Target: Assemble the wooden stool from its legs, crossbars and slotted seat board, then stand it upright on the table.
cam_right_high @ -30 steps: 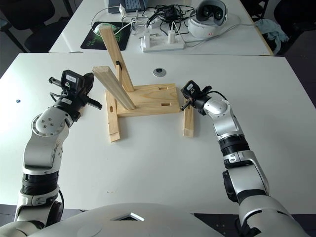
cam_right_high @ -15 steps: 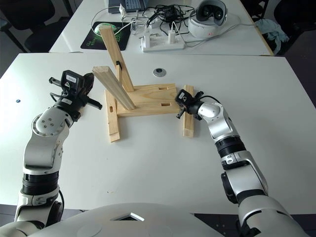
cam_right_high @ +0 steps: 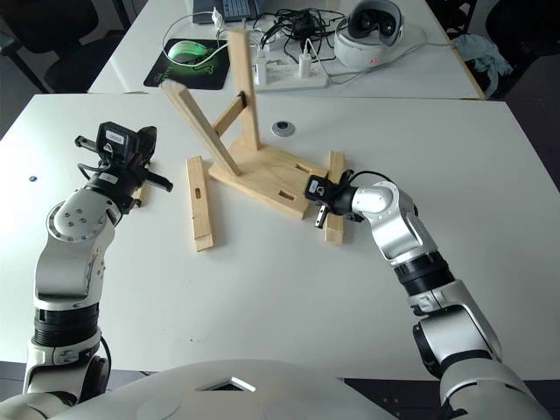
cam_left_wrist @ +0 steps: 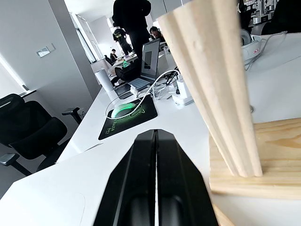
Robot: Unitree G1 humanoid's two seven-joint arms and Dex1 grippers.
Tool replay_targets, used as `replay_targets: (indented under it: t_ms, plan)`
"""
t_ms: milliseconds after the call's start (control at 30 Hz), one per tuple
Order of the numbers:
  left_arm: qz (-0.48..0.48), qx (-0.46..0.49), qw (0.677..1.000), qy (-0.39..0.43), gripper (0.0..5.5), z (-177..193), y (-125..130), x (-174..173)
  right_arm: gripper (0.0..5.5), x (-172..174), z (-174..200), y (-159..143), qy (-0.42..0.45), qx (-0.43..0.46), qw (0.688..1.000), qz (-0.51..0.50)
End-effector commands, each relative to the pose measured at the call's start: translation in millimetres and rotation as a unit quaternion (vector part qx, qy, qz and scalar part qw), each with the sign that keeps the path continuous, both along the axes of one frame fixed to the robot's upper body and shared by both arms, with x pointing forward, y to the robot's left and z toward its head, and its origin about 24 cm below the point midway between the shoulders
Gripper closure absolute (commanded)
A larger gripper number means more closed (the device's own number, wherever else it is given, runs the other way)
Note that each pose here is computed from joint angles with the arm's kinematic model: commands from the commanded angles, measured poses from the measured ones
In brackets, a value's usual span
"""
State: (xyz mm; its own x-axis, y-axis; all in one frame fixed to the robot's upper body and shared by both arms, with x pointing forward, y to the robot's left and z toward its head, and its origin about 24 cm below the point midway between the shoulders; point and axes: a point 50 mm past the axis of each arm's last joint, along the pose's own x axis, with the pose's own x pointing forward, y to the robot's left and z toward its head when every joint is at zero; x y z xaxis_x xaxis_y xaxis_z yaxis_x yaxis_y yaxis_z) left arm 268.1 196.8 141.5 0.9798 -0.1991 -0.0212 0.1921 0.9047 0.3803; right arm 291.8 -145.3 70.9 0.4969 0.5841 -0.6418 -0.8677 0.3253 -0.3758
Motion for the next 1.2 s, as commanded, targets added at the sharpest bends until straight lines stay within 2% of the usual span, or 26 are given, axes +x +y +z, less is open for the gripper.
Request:
replay_targets:
  t_ms: [33, 300, 600, 833, 867, 1000, 1133, 1200]
  plan:
    - [0.006, 0.011, 1.000, 0.001, 5.50, 0.7, 6.3, 0.5, 5.49, -30.2, -17.5, 16.1, 0.082, 0.018, 0.996, 0.023]
    - [-0.005, 0.017, 1.000, -0.001, 5.50, 4.0, 6.4, 4.8, 5.49, -44.3, -17.1, 37.3, 0.089, 0.041, 0.995, 0.024]
    - [-0.009, 0.018, 1.000, 0.002, 5.50, 3.6, 6.1, 6.2, 5.49, -45.0, -15.9, 37.7, 0.075, 0.043, 0.996, 0.017]
    - [-0.001, -0.016, 1.000, 0.017, 5.50, -2.2, 8.3, 8.9, 5.49, -33.7, 22.9, 54.6, -0.009, 0.149, 0.989, 0.006]
    - [0.002, -0.018, 1.000, 0.016, 5.50, -1.6, 10.1, 9.5, 5.30, -31.7, 30.3, 55.1, -0.020, 0.164, 0.986, 0.001]
    - [0.021, -0.012, 1.000, 0.014, 4.90, -1.3, 23.1, 12.7, 4.78, -26.8, 52.5, 49.9, -0.057, 0.191, 0.980, -0.015]
    - [0.094, -0.016, 0.994, 0.055, 4.27, -14.0, 60.4, 19.0, 4.13, -23.2, 72.0, 39.6, -0.077, 0.241, 0.965, -0.061]
    - [0.115, -0.055, 0.988, 0.088, 4.01, -27.5, 71.2, 21.2, 3.85, -24.1, 66.6, 30.7, -0.066, 0.262, 0.957, -0.103]
